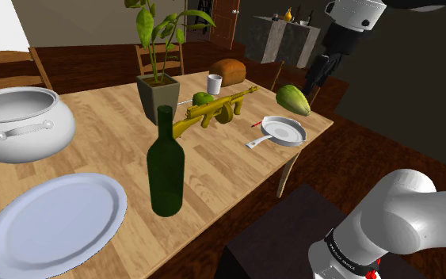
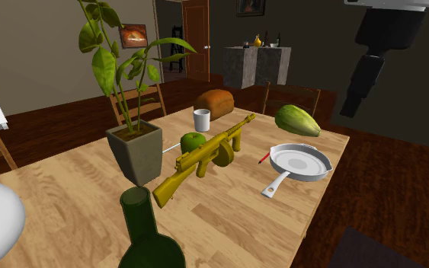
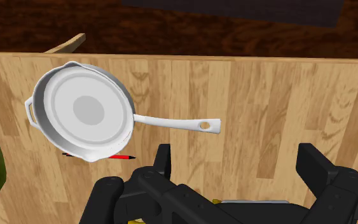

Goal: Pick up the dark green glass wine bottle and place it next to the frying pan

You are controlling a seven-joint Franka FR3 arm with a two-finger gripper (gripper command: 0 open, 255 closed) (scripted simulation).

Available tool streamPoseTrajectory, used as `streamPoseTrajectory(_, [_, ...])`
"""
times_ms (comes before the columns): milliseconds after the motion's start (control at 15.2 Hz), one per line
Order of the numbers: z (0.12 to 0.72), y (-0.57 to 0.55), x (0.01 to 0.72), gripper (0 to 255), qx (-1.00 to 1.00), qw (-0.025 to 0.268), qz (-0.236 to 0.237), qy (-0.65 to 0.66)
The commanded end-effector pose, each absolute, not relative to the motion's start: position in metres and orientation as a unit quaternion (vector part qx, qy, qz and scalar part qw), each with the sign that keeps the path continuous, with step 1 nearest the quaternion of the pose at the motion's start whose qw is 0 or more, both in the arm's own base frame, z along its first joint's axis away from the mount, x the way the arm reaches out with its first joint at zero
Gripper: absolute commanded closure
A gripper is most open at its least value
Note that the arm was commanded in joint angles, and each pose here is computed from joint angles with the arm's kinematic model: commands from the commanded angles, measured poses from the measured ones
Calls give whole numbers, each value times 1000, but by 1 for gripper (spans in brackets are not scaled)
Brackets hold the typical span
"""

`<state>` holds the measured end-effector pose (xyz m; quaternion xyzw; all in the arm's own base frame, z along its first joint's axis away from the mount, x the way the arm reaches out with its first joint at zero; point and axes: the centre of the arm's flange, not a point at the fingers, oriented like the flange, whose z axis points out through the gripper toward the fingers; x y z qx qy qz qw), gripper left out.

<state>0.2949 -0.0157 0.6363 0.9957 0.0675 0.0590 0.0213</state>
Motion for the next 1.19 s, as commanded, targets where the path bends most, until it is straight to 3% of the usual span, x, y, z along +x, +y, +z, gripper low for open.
streamPoseTrajectory(0, [636,-16,295,0,996,21,59,67])
streamPoseTrajectory(1122, [624,196,350,0,995,4,61,84])
